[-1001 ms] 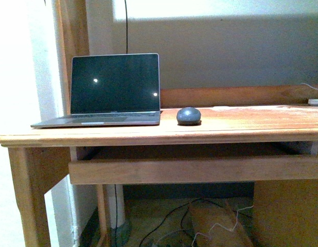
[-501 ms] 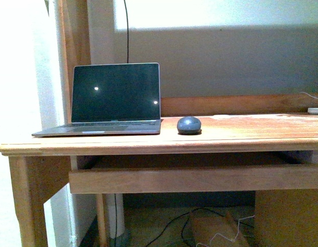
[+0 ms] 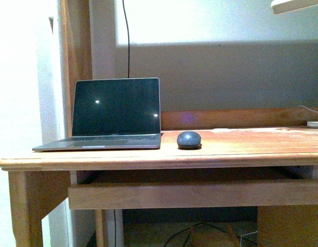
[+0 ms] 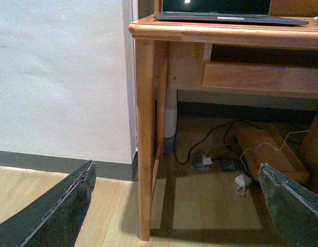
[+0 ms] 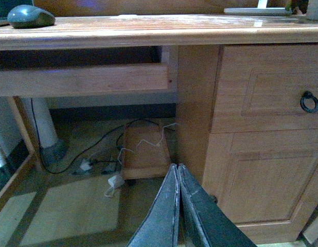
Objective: Place mouse
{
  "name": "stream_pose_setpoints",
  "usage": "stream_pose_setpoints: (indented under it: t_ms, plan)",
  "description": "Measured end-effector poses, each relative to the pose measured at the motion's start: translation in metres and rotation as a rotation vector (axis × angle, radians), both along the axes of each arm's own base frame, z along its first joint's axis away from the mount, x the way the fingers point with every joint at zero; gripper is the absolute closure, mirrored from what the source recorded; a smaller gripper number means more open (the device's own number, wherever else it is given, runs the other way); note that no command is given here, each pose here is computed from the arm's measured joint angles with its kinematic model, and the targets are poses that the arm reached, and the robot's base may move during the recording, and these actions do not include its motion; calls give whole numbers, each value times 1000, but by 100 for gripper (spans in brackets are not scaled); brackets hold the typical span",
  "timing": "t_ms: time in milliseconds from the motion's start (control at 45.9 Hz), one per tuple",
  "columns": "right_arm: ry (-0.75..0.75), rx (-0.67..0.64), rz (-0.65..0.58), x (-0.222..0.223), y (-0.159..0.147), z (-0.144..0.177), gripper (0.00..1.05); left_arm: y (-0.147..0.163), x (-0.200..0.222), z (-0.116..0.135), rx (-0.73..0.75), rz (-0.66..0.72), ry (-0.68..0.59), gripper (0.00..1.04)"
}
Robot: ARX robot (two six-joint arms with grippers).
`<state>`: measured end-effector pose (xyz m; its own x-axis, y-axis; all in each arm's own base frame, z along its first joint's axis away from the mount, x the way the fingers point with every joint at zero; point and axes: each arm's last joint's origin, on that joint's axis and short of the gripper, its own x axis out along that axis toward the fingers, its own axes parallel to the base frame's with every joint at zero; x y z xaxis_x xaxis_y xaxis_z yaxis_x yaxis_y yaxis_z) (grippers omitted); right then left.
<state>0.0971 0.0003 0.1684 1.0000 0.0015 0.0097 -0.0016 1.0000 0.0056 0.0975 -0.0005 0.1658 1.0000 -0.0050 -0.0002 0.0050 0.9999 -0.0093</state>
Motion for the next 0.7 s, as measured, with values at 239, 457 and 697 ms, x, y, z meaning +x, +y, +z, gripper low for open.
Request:
stream_pose_setpoints:
  t_ms: [239,457,697]
  plan:
    - [0,-2,0,0,0,0,63,0,0,0,0,0,0,8]
    - [0,-2,0,0,0,0,27,0,0,0,0,0,0,8]
    - [0,-2,0,0,0,0,8,0,0,0,0,0,0,8]
